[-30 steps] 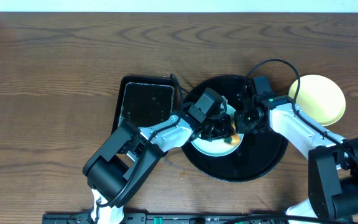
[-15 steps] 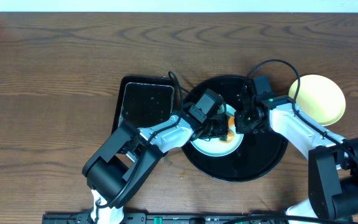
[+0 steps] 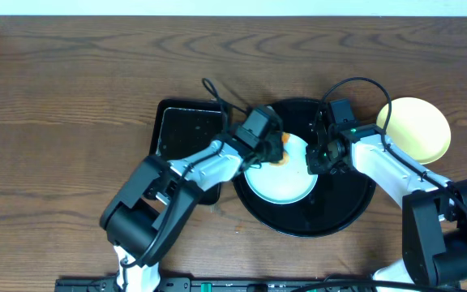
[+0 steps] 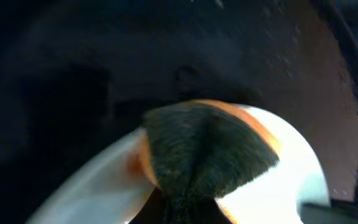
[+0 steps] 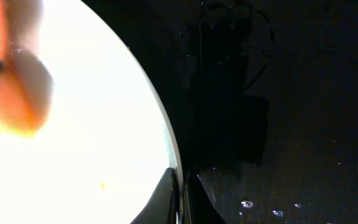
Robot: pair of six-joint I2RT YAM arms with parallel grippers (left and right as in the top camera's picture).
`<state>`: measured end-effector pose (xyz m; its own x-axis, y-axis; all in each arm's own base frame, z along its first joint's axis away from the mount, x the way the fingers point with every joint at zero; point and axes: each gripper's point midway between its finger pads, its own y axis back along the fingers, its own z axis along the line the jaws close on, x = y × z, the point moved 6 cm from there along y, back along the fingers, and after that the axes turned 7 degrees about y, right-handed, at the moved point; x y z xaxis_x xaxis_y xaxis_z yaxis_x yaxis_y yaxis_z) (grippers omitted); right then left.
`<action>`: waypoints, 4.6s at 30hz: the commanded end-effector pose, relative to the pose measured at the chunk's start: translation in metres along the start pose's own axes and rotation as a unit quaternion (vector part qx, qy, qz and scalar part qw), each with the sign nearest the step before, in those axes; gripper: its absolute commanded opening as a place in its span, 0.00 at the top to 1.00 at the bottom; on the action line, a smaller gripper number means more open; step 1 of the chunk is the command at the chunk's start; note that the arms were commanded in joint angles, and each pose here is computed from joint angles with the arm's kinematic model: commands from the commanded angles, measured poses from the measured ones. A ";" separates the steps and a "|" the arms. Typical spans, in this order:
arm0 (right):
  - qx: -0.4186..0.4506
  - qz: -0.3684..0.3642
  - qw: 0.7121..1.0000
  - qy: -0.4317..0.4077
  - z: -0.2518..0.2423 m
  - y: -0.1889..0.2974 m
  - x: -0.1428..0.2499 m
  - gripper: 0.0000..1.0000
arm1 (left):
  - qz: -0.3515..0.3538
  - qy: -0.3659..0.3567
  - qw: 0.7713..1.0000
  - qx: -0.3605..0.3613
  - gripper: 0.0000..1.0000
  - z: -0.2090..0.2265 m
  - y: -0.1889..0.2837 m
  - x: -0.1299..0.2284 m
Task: Clean dirty plates on tray and stack at the side
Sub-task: 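Scrub the pale green plate with the sponge in the left gripper, then return the sponge to the black tray with the left gripper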
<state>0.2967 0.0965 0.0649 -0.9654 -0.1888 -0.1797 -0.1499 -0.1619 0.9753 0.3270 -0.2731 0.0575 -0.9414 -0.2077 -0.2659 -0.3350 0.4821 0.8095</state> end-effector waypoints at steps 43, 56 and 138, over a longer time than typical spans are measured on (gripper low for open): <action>0.009 0.003 1.000 0.006 0.003 0.004 0.002 0.99 | 0.072 0.022 0.996 0.045 0.93 -0.055 0.018 0.051; 0.009 0.003 1.000 0.006 0.003 0.004 0.002 0.99 | 0.105 0.058 0.991 0.065 0.93 -0.055 -0.006 0.061; -0.156 -0.039 0.983 -0.088 -0.008 -0.002 -0.001 0.99 | -0.049 0.030 0.972 -0.229 0.91 0.098 0.143 -0.043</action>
<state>0.2992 0.0927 0.0616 -0.9797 0.0041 -0.2004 -0.1842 -0.4127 0.8921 0.3154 -0.1155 0.1350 -0.8970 -0.2995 -0.3251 -0.3550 0.0502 0.9335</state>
